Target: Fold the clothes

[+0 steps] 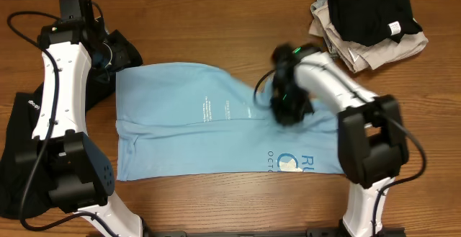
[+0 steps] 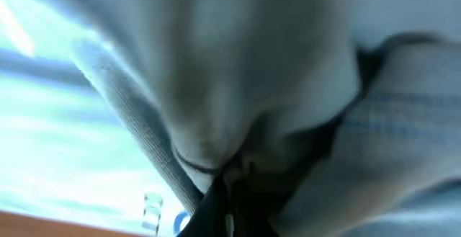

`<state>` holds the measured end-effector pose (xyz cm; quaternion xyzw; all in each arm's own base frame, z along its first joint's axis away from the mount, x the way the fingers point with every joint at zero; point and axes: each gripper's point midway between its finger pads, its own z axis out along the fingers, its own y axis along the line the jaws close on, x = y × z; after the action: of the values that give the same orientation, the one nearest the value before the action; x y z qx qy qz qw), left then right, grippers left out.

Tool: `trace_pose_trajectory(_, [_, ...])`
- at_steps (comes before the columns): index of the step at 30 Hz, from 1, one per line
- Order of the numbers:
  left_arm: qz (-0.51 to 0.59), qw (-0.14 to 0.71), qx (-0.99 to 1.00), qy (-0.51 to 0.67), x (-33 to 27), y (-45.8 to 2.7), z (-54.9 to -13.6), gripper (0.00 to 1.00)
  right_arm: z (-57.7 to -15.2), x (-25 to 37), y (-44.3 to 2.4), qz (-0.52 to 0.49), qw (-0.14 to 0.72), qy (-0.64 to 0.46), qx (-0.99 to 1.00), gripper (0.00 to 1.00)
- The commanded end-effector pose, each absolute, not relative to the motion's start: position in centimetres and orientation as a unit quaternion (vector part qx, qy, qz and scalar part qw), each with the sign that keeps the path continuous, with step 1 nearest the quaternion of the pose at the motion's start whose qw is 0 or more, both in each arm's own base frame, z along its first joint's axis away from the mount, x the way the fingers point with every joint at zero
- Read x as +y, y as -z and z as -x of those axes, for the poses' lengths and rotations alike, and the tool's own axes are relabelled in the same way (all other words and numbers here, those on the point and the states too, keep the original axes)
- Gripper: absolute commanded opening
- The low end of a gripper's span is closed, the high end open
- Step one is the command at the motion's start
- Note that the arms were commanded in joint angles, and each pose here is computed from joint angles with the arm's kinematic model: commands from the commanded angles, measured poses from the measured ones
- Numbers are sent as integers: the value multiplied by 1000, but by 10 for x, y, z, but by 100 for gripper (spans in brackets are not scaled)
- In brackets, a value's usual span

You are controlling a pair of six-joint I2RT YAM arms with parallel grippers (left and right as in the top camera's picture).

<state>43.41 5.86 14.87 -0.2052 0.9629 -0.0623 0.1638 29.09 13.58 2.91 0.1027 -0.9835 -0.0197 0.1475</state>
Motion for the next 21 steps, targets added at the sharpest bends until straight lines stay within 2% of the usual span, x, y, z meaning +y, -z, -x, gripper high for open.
trace_pose_trajectory(1, [205, 173, 961, 66, 57, -154, -437, 4, -269, 139, -28, -100, 169, -4, -981, 11])
trace_pose_trajectory(5, [204, 180, 960, 67, 58, -156, -441, 4, -290, 137, -43, -80, 132, -5, -988, 22])
trace_pose_trajectory(8, [204, 184, 959, 67, 58, -157, -443, 4, -324, 131, -72, -58, 72, 17, -996, 34])
trace_pose_trajectory(11, [204, 184, 959, 67, 58, -156, -442, 4, -359, 126, -94, -53, 2, 38, -998, 67])
trace_pose_trajectory(13, [204, 184, 959, 67, 58, -156, -442, 4, -376, 125, -98, -49, -29, 47, -997, 81])
trace_pose_trajectory(21, [204, 179, 960, 68, 57, -156, -441, 4, -370, 159, -74, -79, -11, 86, -993, 84])
